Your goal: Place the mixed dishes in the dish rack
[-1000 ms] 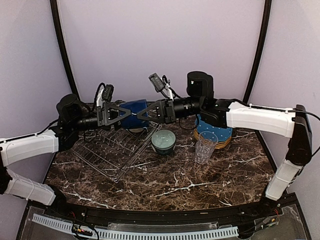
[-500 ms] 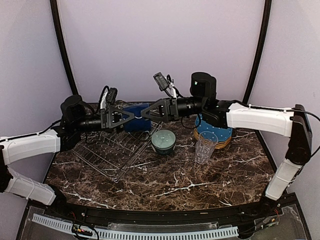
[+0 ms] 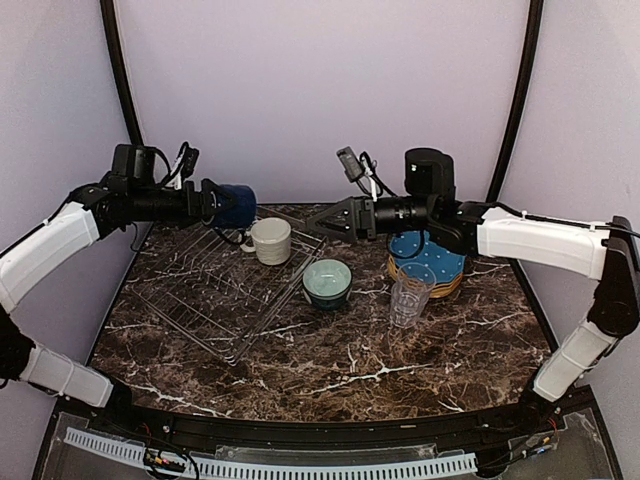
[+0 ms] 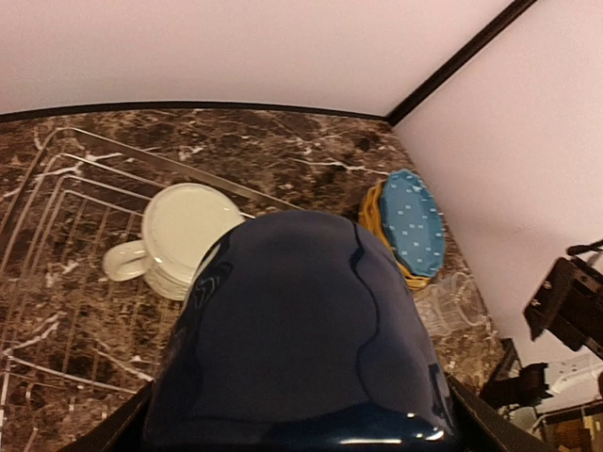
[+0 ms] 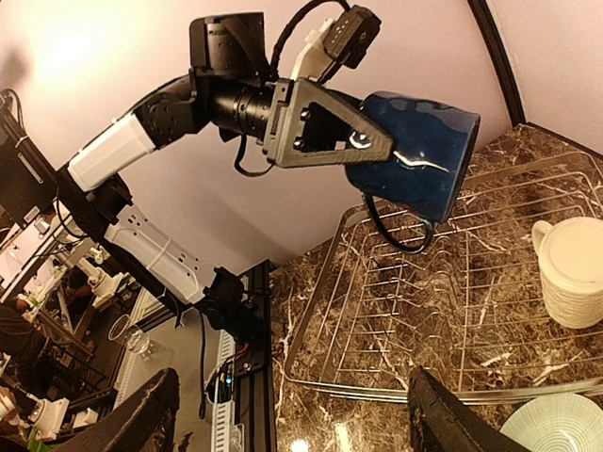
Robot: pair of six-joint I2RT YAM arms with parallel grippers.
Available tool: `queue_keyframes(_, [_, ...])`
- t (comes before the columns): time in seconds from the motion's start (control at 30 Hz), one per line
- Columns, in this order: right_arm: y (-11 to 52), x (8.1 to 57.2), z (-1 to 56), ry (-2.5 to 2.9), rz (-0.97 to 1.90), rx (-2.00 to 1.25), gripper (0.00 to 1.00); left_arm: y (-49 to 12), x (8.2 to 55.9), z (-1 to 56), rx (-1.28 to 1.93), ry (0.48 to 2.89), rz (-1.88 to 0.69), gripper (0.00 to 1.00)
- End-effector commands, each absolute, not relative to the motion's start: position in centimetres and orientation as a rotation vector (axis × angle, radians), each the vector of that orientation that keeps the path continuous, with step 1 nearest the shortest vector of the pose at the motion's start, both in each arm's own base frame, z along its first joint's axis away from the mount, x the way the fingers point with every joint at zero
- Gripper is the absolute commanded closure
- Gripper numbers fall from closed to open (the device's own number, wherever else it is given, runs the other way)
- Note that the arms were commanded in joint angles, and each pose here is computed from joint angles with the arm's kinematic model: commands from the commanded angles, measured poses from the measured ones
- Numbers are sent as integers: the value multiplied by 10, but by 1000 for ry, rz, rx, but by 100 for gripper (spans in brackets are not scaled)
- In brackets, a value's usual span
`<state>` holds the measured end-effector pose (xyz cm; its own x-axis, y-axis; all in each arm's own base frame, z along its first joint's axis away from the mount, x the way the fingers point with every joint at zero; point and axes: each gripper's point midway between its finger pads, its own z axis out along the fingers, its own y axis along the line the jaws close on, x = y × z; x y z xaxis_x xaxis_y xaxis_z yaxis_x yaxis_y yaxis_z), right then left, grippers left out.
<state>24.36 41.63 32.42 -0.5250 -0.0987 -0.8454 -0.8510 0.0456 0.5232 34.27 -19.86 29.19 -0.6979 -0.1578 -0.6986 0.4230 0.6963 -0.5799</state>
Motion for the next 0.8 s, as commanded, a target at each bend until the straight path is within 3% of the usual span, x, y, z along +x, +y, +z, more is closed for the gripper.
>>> queue_keyframes(0.0, [411,247,312,1732,1486,-951,20,-154,364,258,219,2346,-516,99])
queue_keyframes(0.3, [405,246,298,1767,1449,-954,20,-121,424,219,211,2521,-99,99])
queue_keyframes(0.77, [397,245,283,1803,1442,-947,20,-119,484,166,189,2650,62,99])
